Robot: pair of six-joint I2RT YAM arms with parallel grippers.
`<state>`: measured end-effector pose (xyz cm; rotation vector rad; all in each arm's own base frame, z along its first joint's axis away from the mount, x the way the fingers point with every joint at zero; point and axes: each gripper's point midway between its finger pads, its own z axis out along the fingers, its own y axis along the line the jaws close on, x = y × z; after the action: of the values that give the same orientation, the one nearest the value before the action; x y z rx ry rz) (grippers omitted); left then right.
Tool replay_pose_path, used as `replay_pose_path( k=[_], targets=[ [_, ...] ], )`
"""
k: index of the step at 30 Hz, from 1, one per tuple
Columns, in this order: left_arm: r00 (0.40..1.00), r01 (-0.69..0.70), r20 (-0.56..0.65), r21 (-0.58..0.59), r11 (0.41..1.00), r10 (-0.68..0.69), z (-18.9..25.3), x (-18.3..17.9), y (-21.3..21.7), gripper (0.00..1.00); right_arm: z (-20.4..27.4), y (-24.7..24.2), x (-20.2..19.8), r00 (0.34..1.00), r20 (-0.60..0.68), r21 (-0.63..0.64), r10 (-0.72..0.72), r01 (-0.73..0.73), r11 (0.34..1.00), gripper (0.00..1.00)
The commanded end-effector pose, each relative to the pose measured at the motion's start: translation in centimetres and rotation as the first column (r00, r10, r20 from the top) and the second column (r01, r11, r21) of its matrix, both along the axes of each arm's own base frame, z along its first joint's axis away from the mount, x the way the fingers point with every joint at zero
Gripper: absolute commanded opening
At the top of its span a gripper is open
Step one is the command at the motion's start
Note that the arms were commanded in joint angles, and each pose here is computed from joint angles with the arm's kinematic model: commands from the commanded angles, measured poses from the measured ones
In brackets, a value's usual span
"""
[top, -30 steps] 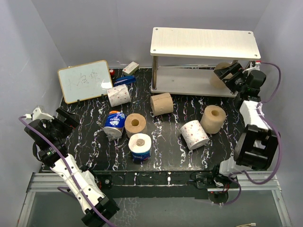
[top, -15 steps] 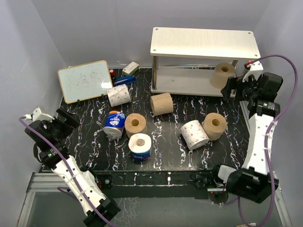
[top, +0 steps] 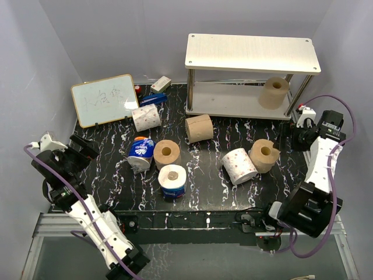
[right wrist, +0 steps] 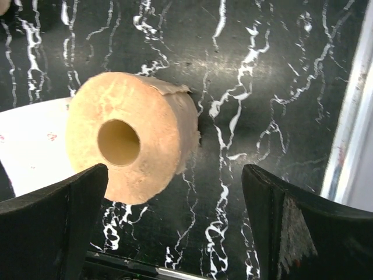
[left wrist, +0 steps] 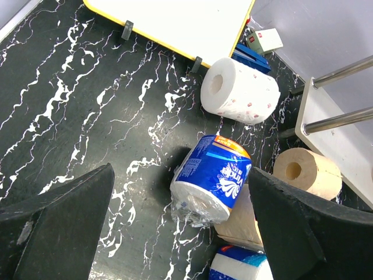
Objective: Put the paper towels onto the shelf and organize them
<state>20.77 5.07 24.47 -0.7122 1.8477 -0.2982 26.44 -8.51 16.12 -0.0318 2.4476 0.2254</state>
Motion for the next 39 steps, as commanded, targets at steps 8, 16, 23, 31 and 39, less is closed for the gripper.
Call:
replay_pose_path(
  k=[8, 16, 23, 31, 39],
  targets=[
    [0.999, 0.020, 0.031, 0.013, 1.000, -0.020, 0.5, 0.0, -0.4, 0.98, 0.0, -0.7, 1.9, 0.998, 0.068, -0.010, -0.001, 0.001, 1.000, 0.98],
    [0.999, 0.020, 0.034, 0.015, 1.000, -0.020, 0.5, 0.0, -0.4, 0.98, -1.1, -0.7, 1.7, 0.997, 0.072, -0.043, -0.004, 0.007, 0.999, 0.98],
    [0.999, 0.014, 0.032, 0.016, 1.000, -0.015, 0.5, -0.1, -0.3, 0.98, -2.4, 1.6, 2.1, 0.998, 0.061, -0.012, 0.026, -0.026, 1.000, 0.91],
    [1.000, 0.012, 0.028, 0.012, 1.000, -0.012, 0.4, 0.0, -0.2, 0.98, -2.6, 3.0, 3.5, 0.997, 0.076, -0.047, 0.024, -0.020, 0.999, 0.87],
    [1.000, 0.010, 0.027, 0.010, 1.000, -0.010, 0.4, 0.0, -0.2, 0.98, -2.6, 1.1, 4.1, 0.996, 0.081, -0.119, -0.037, 0.047, 0.992, 0.63]
  ],
)
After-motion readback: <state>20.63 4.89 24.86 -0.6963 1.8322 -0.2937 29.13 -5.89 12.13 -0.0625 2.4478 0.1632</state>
